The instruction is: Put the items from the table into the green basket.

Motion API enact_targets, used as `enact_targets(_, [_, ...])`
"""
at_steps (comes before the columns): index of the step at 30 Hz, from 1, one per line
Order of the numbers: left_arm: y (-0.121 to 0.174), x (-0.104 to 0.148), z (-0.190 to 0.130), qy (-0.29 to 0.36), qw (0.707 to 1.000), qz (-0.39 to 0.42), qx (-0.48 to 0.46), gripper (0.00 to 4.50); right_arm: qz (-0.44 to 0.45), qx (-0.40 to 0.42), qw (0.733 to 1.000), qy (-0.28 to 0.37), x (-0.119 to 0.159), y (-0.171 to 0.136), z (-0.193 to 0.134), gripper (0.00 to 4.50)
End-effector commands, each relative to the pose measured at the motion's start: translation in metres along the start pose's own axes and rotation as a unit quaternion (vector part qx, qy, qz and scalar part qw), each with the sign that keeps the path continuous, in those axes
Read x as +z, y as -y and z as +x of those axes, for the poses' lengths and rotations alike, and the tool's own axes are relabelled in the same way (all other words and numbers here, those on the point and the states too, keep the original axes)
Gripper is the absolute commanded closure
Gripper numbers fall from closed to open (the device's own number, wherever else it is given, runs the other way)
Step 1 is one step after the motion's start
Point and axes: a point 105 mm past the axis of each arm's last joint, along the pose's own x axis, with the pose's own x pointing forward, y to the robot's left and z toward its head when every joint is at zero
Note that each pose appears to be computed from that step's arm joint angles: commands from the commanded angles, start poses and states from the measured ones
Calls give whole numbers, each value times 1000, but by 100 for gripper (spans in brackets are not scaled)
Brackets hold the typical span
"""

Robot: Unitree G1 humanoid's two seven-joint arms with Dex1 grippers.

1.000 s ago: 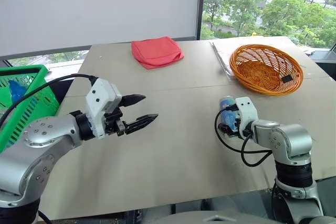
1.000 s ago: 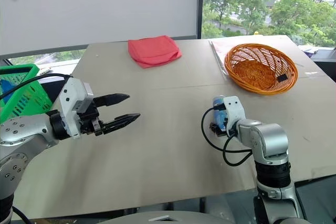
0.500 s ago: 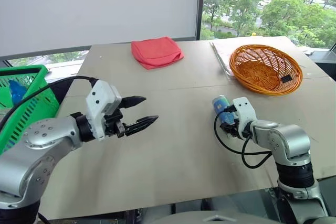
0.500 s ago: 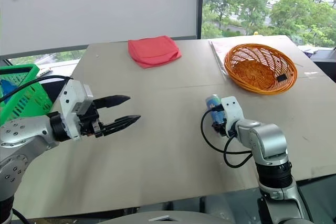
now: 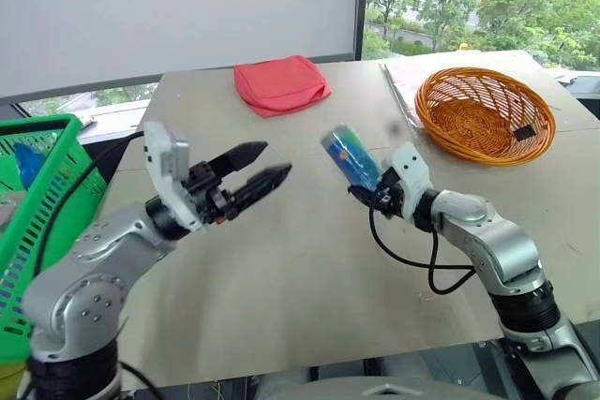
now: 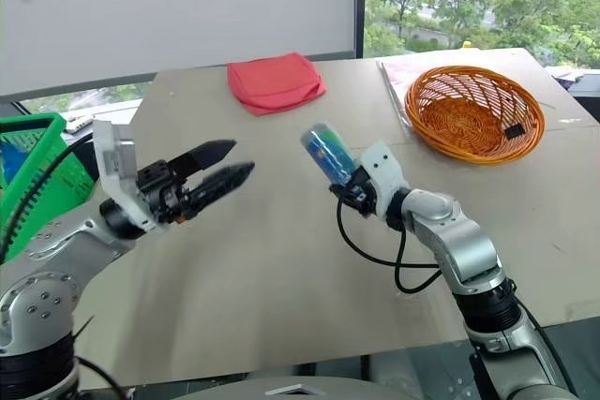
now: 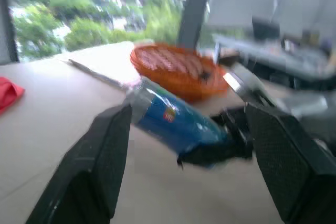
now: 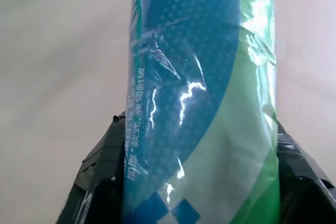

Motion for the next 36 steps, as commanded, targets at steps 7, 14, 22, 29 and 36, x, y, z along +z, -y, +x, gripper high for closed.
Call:
enact_targets(7, [10, -1, 26, 69, 992, -105, -7, 4, -80, 94, 976, 180, 69, -38, -4, 238])
enact_targets(14, [18, 1, 45, 84, 989, -117, -38, 4, -102, 124, 970, 180, 67, -46, -5, 238])
enact_targets(22, [27, -5, 54, 68, 986, -134, -65, 57, -100, 135, 970, 176, 65, -50, -4, 238])
enact_targets(29, [19, 3, 53, 76, 991, -103, -45, 245, -84, 129, 975, 161, 61, -46, -4, 0])
enact_targets(36, [-40, 95, 26, 110, 977, 120, 134, 245, -33, 166, 973, 158, 71, -34, -19, 0])
